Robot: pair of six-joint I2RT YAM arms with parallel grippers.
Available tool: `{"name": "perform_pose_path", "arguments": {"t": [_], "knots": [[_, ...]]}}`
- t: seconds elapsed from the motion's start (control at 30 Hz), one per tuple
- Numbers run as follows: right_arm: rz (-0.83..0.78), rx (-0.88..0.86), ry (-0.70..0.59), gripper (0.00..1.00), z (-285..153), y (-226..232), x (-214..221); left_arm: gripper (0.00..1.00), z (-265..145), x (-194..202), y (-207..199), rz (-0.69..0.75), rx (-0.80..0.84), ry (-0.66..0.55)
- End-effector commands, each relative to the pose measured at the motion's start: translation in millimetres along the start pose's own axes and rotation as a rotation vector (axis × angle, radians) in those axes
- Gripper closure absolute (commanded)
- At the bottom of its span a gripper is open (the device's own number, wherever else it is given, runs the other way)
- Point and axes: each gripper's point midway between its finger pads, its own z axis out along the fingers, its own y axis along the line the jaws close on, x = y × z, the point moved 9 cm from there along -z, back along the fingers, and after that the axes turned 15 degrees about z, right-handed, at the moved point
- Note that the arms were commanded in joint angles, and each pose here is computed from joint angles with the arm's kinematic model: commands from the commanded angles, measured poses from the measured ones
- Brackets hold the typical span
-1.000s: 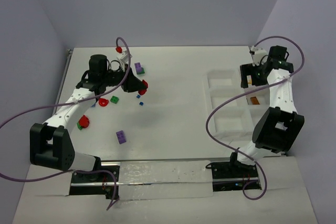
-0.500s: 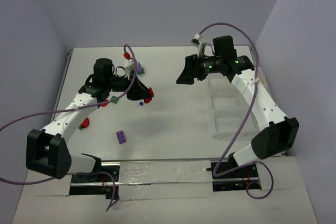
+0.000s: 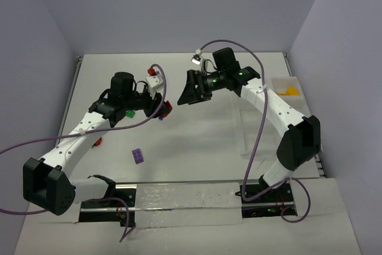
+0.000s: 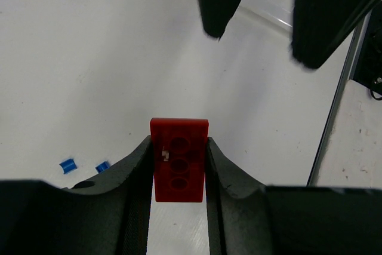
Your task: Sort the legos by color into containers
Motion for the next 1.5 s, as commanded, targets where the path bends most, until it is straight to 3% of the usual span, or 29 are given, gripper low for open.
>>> {"name": "perform_pose_path", "arguments": {"t": [0.0, 0.3, 0.77, 0.83, 0.87, 0.93, 1.0, 1.07, 1.17, 1.27, 1.3, 1.47], "knots": [[-0.003, -0.060, 0.046, 0.10, 24, 13, -7, 1.00, -13, -26, -3, 0.115, -0.058, -0.026], [-0.008, -0.053, 0.113, 0.15, 51, 19, -7, 1.00, -10, -35, -17, 0.116, -0.020, -0.055], [-0.008, -0.021, 0.191, 0.45, 67, 10, 8, 1.00, -7, -46, -10, 0.113, -0.096, -0.057], [-0.009, -0.014, 0.197, 0.50, 66, 7, 10, 1.00, -7, -46, -9, 0.115, -0.099, -0.056], [-0.016, -0.013, 0.198, 0.58, 66, 7, 11, 0.99, -7, -47, -9, 0.114, -0.097, -0.057], [-0.034, -0.012, 0.195, 0.84, 64, 10, 9, 0.91, -6, -47, -9, 0.105, -0.096, -0.059], [-0.050, -0.001, 0.189, 1.00, 62, 11, 7, 0.73, -6, -46, -8, 0.097, -0.106, -0.050], [-0.076, 0.015, 0.184, 1.00, 57, 12, 6, 0.58, -6, -44, -7, 0.095, -0.122, -0.039], [-0.108, 0.046, 0.125, 1.00, 41, 12, 2, 0.46, -9, -42, -8, 0.087, -0.138, -0.014], [-0.136, 0.113, 0.054, 1.00, 21, 2, -5, 0.07, -15, -41, -10, 0.076, -0.162, -0.010], [-0.145, 0.144, 0.004, 1.00, 3, -5, -11, 0.01, -18, -40, -11, 0.063, -0.180, 0.001], [-0.113, 0.407, -0.156, 1.00, -76, -53, -13, 0.01, -38, -38, -6, -0.100, -0.316, -0.003]]}}
